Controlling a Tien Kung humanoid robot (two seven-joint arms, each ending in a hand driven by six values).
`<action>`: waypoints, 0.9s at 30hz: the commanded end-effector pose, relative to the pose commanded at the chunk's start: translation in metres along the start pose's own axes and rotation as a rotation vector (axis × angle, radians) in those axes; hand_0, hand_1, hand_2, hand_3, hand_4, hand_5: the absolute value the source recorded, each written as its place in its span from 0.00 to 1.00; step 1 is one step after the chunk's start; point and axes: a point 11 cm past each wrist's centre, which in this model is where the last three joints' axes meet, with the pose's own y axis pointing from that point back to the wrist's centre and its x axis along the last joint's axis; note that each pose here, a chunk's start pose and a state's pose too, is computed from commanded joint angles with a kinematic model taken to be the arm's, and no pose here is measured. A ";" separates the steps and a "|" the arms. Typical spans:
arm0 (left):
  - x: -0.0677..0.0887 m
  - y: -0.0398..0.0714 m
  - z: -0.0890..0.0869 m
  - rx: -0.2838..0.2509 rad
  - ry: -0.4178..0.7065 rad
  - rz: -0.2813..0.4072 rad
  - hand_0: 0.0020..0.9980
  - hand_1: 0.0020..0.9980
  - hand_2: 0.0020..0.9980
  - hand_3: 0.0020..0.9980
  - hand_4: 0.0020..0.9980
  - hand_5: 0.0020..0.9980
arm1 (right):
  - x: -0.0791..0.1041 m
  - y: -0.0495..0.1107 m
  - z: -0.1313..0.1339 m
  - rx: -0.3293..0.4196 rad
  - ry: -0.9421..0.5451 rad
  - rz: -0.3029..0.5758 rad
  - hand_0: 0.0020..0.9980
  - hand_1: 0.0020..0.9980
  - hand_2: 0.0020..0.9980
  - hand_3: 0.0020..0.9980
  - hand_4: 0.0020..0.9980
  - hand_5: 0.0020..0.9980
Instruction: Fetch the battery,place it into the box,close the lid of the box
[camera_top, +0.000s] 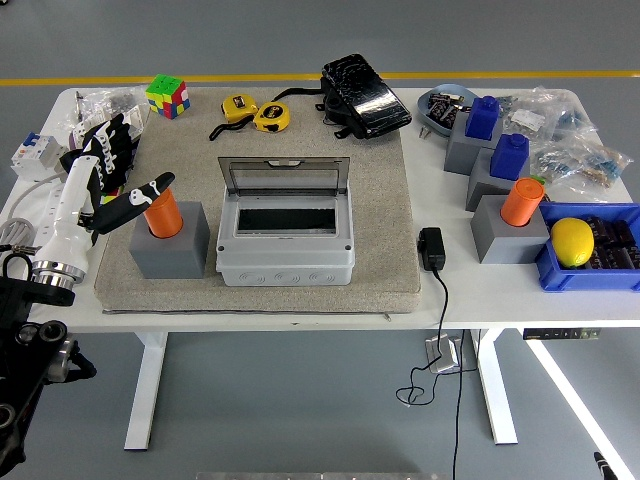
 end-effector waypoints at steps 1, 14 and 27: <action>-0.001 0.000 -0.001 0.001 0.006 0.004 0.87 0.97 0.98 1.00 1.00 0.40 | 0.000 0.000 0.000 0.000 0.000 0.000 0.83 0.78 0.76 0.80 1.00 1.00; -0.013 -0.001 -0.028 0.066 0.049 0.020 0.79 0.92 0.96 0.99 1.00 0.40 | -0.001 0.000 0.000 -0.001 -0.001 -0.001 0.82 0.77 0.76 0.80 1.00 1.00; -0.025 -0.001 -0.033 0.077 0.076 0.027 0.84 0.94 0.94 0.96 1.00 0.41 | -0.002 0.000 0.000 0.001 -0.004 -0.004 0.82 0.78 0.76 0.80 1.00 1.00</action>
